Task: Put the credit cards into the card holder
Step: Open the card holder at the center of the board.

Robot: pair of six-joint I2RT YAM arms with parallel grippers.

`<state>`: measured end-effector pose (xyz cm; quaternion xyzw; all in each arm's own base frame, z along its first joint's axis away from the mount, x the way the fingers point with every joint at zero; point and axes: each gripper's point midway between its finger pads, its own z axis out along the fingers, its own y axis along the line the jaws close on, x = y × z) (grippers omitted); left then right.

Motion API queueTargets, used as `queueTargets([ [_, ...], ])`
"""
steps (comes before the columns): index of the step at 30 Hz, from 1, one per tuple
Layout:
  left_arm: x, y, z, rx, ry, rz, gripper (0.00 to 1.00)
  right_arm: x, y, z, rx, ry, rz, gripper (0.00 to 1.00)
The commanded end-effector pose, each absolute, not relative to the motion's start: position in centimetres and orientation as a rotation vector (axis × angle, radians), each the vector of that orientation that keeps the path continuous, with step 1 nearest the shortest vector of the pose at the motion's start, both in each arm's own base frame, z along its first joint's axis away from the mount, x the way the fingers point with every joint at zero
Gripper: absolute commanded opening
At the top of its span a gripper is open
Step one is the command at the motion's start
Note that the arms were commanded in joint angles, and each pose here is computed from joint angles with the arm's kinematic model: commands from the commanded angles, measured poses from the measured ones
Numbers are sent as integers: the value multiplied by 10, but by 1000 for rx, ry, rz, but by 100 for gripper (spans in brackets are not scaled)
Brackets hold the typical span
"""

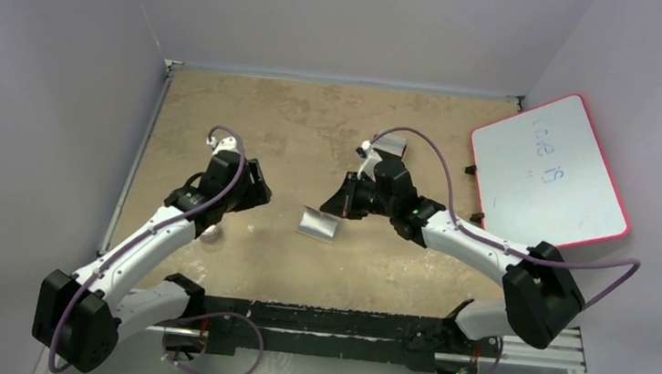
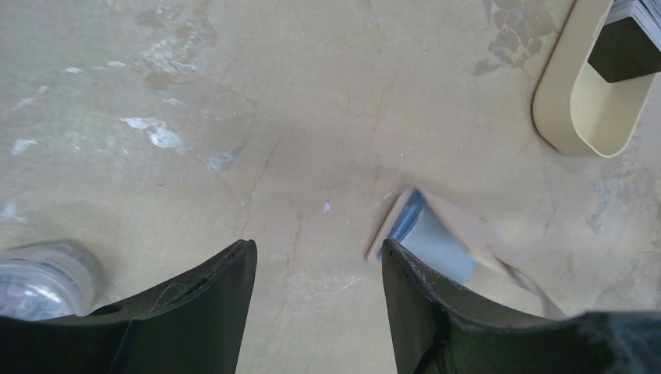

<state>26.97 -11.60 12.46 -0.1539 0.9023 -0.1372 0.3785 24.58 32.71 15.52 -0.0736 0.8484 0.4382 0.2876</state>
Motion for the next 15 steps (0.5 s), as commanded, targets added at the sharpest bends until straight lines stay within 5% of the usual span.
queueTargets([
  [1,278,-139,131,-429,2266,-523,59,242,329,166,-180,2241,1320,0],
  [15,282,-143,129,-386,2312,-502,50,209,330,180,-77,2267,1661,0],
])
